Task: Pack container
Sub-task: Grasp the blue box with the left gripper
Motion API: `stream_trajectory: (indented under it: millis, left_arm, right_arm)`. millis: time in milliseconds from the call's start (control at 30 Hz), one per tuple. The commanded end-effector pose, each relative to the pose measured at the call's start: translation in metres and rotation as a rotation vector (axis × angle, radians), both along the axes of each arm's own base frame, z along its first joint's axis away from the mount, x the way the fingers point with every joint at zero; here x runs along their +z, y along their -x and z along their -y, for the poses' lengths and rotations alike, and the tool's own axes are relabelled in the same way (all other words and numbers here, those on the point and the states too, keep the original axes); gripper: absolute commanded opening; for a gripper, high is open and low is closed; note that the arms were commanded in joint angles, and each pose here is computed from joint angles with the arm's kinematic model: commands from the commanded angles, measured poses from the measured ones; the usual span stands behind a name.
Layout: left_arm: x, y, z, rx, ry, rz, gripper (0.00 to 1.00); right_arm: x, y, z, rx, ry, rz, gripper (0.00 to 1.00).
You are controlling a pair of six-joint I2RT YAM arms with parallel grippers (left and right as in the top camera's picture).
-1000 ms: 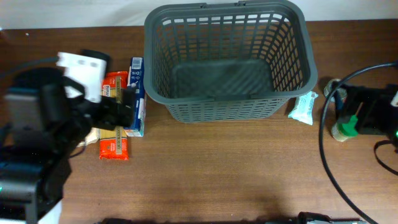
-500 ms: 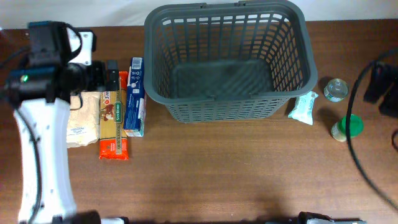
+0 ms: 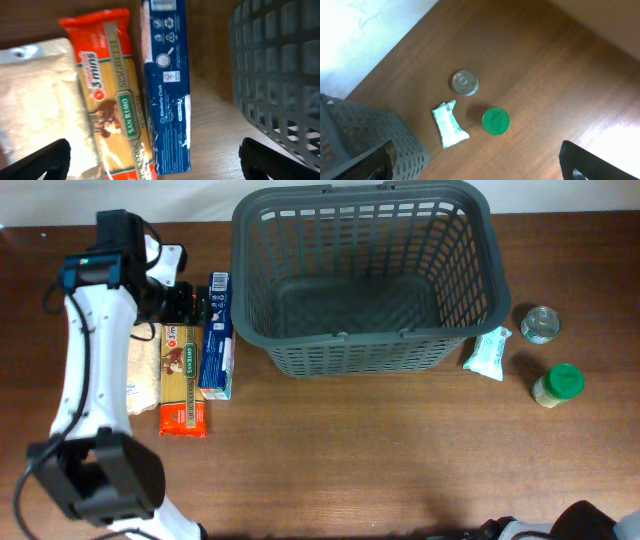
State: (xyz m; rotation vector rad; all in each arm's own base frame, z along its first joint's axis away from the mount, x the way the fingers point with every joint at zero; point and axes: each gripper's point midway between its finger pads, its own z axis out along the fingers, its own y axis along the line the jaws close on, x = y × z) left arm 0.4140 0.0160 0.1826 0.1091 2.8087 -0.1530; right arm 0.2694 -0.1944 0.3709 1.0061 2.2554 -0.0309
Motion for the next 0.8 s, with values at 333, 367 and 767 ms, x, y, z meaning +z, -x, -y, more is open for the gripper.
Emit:
stream_trajectory:
  millis: [333,367,767]
  left_arm:
    - [-0.095,-0.007,0.037,-0.115,0.095,-0.221,0.92]
    - [-0.101,-0.008,0.04,-0.122,0.093,-0.232,0.92]
    - [-0.149,-0.004,0.037,-0.103,0.016,-0.344,0.79]
  right_arm:
    - [-0.009,-0.006,-0.001,0.007,-0.06,-0.004,0.99]
    - [-0.009,-0.006,-0.001,0.007,-0.06,-0.004,0.99]
    - [-0.009,-0.006,-0.001,0.007,-0.06,-0.004,0.99]
